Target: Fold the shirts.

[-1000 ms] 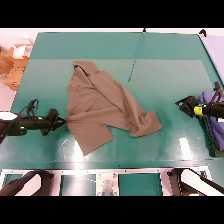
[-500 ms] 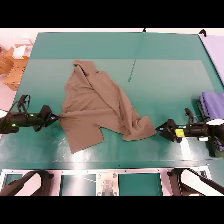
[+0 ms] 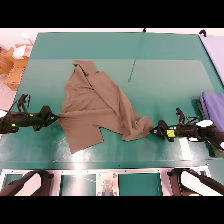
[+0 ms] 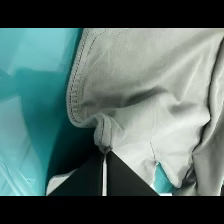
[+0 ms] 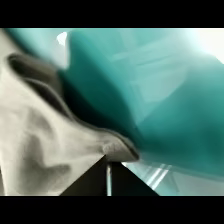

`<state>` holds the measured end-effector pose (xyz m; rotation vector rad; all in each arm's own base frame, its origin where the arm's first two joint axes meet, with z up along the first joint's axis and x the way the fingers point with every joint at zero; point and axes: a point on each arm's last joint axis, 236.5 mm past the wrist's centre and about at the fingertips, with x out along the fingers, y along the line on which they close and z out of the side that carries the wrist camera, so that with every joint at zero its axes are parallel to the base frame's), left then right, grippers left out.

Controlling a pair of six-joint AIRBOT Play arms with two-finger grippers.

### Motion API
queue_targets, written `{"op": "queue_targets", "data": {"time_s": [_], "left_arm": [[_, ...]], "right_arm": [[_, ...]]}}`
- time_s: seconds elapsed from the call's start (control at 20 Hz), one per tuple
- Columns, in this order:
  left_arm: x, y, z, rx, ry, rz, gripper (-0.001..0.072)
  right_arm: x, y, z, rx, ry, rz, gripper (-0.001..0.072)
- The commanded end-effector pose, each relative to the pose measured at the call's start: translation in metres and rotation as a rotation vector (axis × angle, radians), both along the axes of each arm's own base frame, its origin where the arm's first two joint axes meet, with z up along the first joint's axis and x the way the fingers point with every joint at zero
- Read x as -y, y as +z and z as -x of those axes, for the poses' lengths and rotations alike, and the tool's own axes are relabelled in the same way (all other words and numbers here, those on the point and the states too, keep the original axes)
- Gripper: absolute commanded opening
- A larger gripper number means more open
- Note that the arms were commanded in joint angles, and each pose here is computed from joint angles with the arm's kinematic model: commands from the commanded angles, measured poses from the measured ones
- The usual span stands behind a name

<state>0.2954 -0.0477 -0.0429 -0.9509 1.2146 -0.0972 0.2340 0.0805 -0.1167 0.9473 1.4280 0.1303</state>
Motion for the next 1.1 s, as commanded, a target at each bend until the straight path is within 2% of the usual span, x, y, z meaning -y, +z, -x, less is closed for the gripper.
{"op": "queue_targets", "data": {"time_s": [0.0,0.15,0.25,0.4,0.5,0.65,0.8,0.95,1.05], "left_arm": [[0.0,0.002,-0.002,0.021,-0.016,-0.005,0.0023],[0.005,0.029,-0.013,0.092,-0.075,0.006,0.0022],[0.007,0.073,-0.026,0.18,-0.136,-0.007,0.0022],[0.01,0.21,-0.056,0.51,-0.166,-0.069,0.0022],[0.016,0.333,-0.057,0.81,-0.173,-0.152,0.0022],[0.03,0.496,-0.012,1.188,-0.16,-0.317,0.0022],[0.051,0.629,0.074,1.578,-0.082,-0.473,0.0022],[0.056,0.682,0.133,1.758,0.008,-0.583,0.0022],[0.057,0.68,0.136,1.741,0.009,-0.576,0.0022]], "right_arm": [[0.003,0.01,-0.023,0.087,-0.002,0.012,0.0018],[0.0,0.049,-0.053,0.203,0.018,-0.018,0.0017],[0.003,0.11,-0.084,0.368,0.061,-0.003,0.0016],[0.017,0.277,-0.135,0.791,0.031,0.073,0.0015],[0.029,0.405,-0.138,1.081,0.016,0.175,0.0016],[0.04,0.567,-0.101,1.449,-0.027,0.368,0.0015],[0.051,0.687,-0.036,1.742,-0.142,0.614,0.0015],[0.044,0.741,0.016,1.875,-0.199,0.818,0.0015],[0.041,0.747,0.025,1.893,-0.211,0.86,0.0015]]}}
